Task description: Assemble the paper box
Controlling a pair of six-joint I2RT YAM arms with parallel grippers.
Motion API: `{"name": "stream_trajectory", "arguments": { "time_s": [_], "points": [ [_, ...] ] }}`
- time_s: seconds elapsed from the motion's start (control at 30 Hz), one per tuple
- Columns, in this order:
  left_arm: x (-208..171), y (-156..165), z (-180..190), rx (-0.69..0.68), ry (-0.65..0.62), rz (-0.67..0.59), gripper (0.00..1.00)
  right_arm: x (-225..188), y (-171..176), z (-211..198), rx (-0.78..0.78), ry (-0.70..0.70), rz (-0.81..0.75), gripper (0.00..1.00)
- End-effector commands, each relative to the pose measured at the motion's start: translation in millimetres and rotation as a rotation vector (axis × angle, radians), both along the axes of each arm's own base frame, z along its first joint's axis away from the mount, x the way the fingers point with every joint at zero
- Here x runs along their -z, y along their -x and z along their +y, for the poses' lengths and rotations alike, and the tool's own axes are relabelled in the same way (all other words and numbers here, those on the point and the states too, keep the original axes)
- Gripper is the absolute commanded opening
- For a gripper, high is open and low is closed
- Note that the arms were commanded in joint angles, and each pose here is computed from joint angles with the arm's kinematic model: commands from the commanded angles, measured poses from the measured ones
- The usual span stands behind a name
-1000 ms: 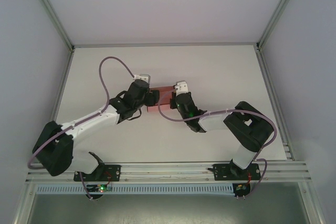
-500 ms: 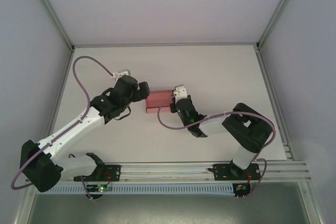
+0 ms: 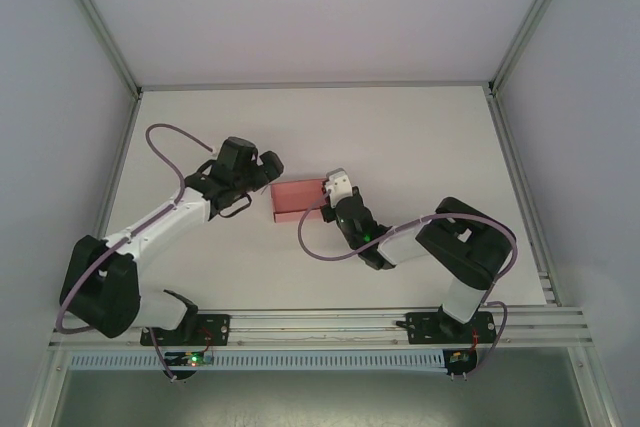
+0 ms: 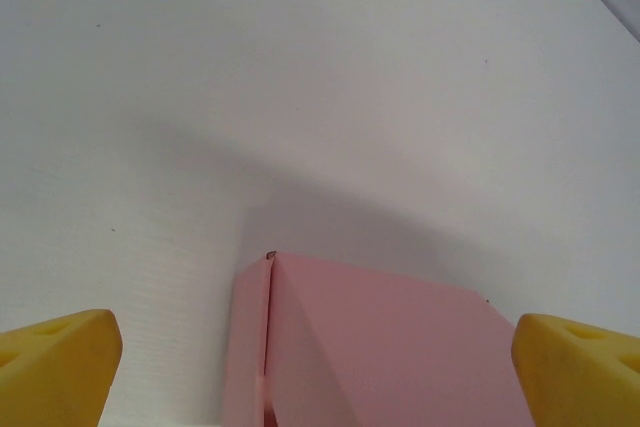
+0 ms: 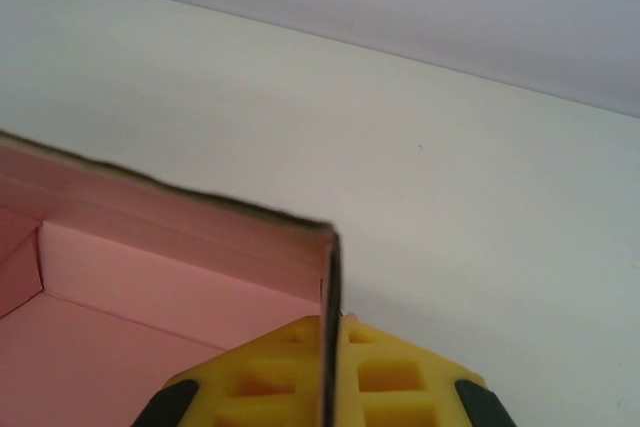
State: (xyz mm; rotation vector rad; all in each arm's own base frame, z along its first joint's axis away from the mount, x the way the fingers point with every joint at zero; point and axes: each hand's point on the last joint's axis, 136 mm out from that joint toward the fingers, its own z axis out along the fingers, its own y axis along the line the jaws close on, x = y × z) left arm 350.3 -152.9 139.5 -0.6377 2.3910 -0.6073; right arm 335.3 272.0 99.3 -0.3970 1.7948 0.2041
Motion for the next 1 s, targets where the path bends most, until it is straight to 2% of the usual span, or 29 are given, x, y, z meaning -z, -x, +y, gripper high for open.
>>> {"name": "stream_trajectory", "arguments": {
  "time_s": [0.0, 0.3, 0.47, 0.67, 0.83, 0.97],
  "points": [
    [7.4, -6.0, -1.0, -0.028, 0.042, 0.015, 1.0, 46.0, 20.6, -4.3, -0.064, 0.117, 0.094, 0.0],
    [36.0, -5.3, -28.7, 0.078, 0.147, 0.102, 1.0, 49.1, 25.4, 0.2, -0.08, 0.136, 0.093, 0.0],
    [48.3, 0.7, -28.8, 0.095, 0.138, 0.13, 0.98, 52.2, 26.5, 0.2, -0.07, 0.134, 0.103, 0.0],
    [68.7, 8.1, -26.9, 0.081, 0.146, 0.165, 0.88, 56.4, 33.1, 1.1, -0.076, 0.146, 0.107, 0.02],
    [79.5, 12.0, -30.9, 0.119, 0.141, 0.192, 0.73, 55.7, 40.8, -0.7, -0.091, 0.175, 0.094, 0.04],
    [86.0, 17.5, -28.3, 0.124, 0.123, 0.213, 0.71, 53.9, 45.2, -2.8, -0.098, 0.159, 0.092, 0.08]
  ]
}}
